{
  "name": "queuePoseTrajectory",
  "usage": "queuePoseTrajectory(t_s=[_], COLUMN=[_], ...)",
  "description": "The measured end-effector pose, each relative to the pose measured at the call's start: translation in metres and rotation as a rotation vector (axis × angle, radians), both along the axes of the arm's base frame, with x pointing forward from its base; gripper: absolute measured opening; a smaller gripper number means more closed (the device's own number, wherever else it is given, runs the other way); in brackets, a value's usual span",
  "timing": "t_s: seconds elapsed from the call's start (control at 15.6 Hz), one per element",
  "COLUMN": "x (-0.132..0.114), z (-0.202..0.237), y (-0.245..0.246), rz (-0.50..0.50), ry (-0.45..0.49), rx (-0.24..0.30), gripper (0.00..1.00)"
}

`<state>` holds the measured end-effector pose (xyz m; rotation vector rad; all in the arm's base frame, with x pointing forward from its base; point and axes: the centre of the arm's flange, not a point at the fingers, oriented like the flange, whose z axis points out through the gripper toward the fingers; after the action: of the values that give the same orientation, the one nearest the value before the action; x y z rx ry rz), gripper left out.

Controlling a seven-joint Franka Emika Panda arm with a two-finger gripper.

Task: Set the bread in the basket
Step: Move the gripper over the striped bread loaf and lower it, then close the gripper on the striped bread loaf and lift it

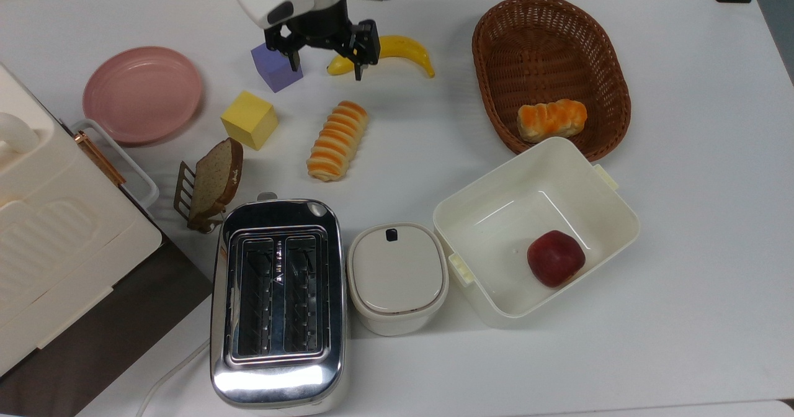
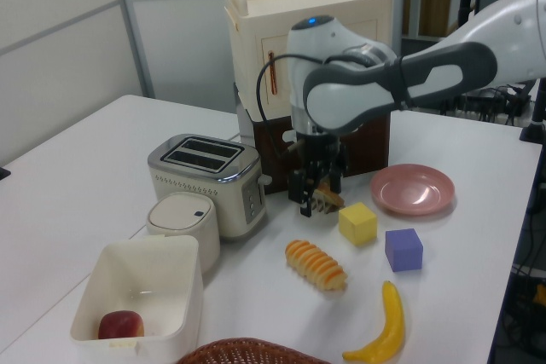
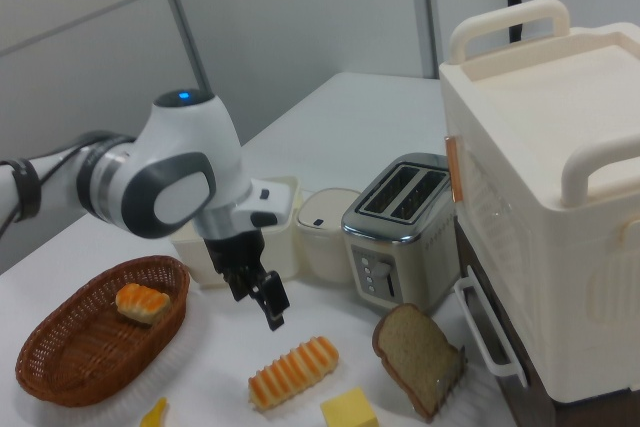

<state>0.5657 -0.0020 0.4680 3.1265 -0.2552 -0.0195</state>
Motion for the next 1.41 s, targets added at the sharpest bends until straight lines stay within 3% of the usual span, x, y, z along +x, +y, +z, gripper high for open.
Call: queuePoseTrajectory(t_s=[0.32, 0.58, 0.89, 1.41], x=[0.011, 0.017, 0.019, 0.035], z=[-0.065, -0.100, -0.113, -0.122], y=[-0.004, -0.005, -0.009, -0.007], rz=[-0.074, -0.087, -0.080, -0.112], ry=[0.036, 0.075, 0.085, -0.014], rx=[-0.067, -0.088, -0.107, -0.113], gripper=[1.00, 1.00, 1.00, 1.00])
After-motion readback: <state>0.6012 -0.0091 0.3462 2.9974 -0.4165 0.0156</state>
